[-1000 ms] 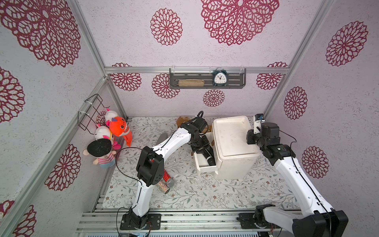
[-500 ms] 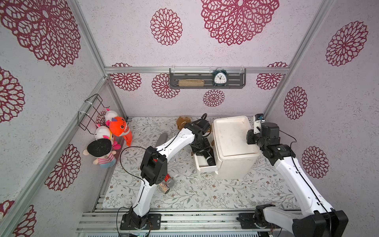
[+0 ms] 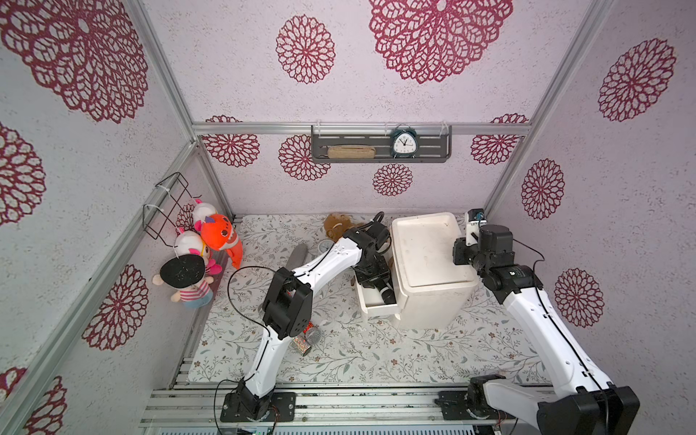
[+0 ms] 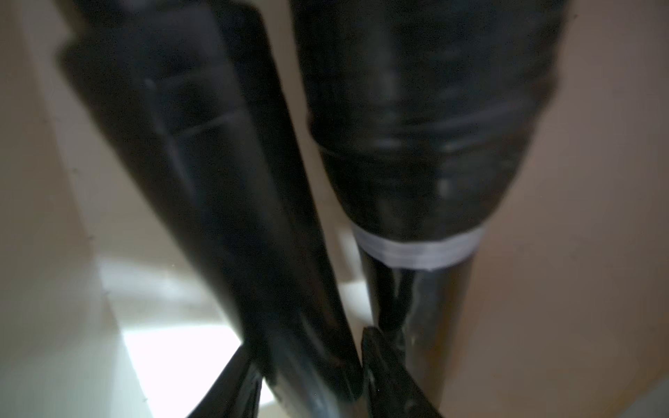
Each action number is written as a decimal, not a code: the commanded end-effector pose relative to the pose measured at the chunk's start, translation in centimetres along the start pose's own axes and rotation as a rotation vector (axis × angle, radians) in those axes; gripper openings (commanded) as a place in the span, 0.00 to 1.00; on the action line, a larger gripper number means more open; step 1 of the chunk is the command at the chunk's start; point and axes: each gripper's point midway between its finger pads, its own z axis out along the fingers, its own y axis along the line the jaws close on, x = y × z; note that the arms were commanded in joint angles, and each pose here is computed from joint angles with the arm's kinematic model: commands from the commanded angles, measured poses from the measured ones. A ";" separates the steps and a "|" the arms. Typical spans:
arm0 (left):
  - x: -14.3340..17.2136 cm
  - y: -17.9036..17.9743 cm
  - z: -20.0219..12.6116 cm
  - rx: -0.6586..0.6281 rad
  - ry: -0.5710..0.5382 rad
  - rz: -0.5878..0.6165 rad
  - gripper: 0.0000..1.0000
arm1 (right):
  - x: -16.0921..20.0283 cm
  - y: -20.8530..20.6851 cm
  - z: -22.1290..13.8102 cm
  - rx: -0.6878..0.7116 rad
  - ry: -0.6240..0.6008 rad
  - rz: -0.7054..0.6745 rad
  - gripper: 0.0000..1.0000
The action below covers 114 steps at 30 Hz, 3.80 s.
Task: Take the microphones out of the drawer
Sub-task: Pick up the microphone from the drawer, then place the microphone at the center of the board.
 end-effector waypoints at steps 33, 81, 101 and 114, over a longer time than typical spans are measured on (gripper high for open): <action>-1.5 -3.2 -7.4 0.135 -0.151 0.094 0.00 | -4.4 -1.2 -2.8 0.061 -0.209 -0.002 0.00; -1.6 13.3 -11.0 0.165 -0.158 -0.073 0.00 | -4.3 -0.6 -2.0 0.035 -0.181 -0.003 0.00; -0.3 17.5 -2.0 0.050 0.044 -0.164 0.00 | -4.1 -0.5 -1.4 0.050 -0.158 -0.030 0.00; 1.1 21.0 -0.4 -0.080 0.081 -0.208 0.00 | -3.6 -0.4 -1.3 0.045 -0.156 -0.022 0.00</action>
